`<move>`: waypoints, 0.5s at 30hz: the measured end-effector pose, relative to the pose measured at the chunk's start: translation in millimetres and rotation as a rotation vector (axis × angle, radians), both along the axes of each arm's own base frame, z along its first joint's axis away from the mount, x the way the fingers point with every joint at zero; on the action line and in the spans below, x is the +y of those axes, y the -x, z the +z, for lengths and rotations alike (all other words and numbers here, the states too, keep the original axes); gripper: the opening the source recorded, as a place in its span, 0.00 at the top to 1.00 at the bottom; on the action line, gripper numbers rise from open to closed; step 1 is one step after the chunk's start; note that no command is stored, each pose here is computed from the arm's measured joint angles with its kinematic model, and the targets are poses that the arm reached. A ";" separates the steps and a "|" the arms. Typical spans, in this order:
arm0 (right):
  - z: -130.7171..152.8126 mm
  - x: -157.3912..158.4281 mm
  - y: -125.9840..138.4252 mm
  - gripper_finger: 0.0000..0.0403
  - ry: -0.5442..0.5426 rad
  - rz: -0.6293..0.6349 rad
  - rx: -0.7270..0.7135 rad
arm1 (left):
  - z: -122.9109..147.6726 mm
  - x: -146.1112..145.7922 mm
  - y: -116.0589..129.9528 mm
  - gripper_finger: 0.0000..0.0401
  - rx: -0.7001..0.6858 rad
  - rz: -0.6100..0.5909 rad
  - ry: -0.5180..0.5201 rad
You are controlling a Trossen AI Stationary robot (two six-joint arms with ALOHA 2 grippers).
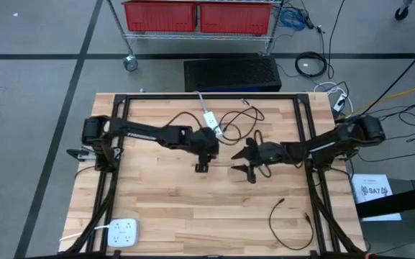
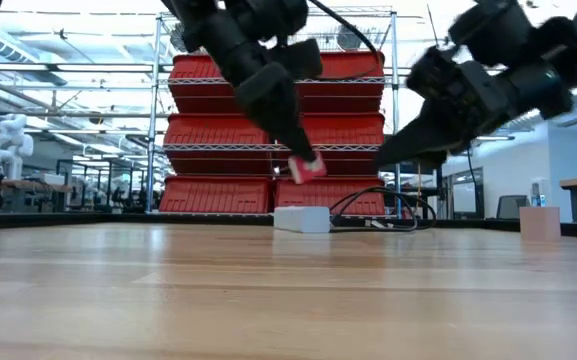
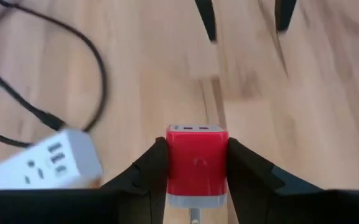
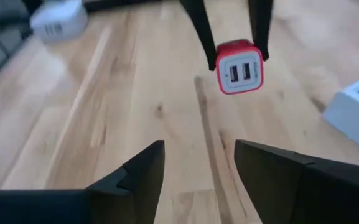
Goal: Insert USB
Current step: Insert the pink charger adapter into the top white outlet extension
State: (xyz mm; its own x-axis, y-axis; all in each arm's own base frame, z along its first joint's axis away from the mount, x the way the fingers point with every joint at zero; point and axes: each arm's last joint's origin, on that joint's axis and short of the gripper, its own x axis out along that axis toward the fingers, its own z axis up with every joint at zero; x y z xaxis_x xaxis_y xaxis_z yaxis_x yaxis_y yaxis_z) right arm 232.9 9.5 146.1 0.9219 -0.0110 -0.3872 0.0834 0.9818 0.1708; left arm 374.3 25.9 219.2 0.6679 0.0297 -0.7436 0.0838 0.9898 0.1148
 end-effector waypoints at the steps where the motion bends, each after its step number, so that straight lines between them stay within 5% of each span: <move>1: -2.2 -0.5 5.0 0.54 -0.012 -0.017 -0.048 | 0.9 1.4 1.3 0.67 -0.040 0.008 0.002; 9: -0.6 -4.0 15.3 0.59 -0.043 -0.073 -0.251 | -0.3 27.0 17.6 0.67 -0.438 0.030 0.028; 14: 15.8 -15.4 -7.5 0.63 0.045 -0.102 -0.219 | -13.8 69.0 31.5 0.69 -0.540 -0.010 0.177; 15: 18.4 -18.4 -11.0 0.64 0.063 -0.111 -0.204 | -17.0 75.6 34.1 0.76 -0.545 -0.046 0.211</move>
State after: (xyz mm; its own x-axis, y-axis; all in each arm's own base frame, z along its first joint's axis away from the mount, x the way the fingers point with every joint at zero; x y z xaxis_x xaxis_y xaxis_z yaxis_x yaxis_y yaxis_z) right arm 244.0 -8.9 164.5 0.9729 -0.1345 -0.1880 0.1611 0.9778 0.1340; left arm 340.2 101.5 202.2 0.9526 -0.1201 -0.2794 0.1116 0.9927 -0.0462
